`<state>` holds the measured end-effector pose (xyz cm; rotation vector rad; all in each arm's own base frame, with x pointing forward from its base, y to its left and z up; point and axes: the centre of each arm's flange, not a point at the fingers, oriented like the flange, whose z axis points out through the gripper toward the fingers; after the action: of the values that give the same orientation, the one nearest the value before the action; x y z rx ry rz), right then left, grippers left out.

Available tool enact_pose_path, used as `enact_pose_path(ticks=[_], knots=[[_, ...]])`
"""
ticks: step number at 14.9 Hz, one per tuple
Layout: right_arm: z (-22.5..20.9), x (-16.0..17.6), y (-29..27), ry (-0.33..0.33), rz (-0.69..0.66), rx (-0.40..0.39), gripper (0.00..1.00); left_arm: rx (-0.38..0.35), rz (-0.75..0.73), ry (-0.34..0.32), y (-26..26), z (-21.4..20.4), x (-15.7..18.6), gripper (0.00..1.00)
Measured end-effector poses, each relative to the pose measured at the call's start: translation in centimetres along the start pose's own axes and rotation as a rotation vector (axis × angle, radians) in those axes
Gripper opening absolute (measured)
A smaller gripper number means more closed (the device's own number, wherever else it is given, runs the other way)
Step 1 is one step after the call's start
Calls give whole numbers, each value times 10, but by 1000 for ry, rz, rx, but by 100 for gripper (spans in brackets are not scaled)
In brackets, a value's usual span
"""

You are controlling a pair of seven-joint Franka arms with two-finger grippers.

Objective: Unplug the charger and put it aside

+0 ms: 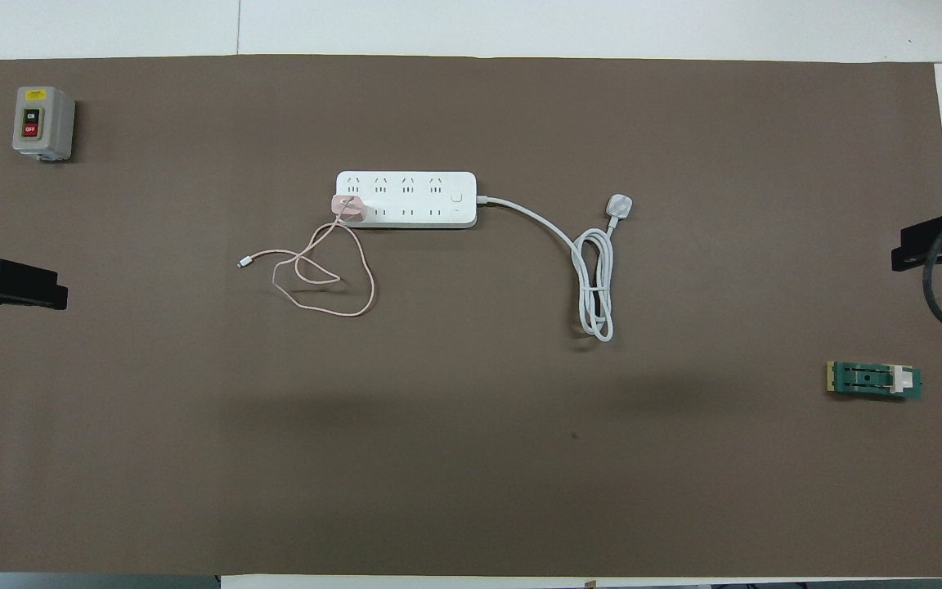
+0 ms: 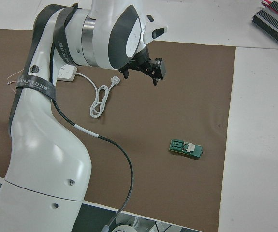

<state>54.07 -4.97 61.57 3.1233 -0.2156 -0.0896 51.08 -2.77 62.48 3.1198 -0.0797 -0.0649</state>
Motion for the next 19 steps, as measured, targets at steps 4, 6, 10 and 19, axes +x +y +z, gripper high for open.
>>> enact_pose_path(ticks=[4, 6, 10, 19], knots=[[0, 0, 2, -1, 3, 0, 100, 0, -2, 0, 0, 0, 0, 100], [0, 0, 1, -1, 2, 0, 100, 0, -32, -2, 0, 2, 2, 100], [-1, 1, 3, 9, 3, -20, 100, 0, -190, 0, 6, 3, 16, 100], [-4, 11, 9, 74, 185, 32, 100, -9, -725, 18, 88, 54, 89, 100]])
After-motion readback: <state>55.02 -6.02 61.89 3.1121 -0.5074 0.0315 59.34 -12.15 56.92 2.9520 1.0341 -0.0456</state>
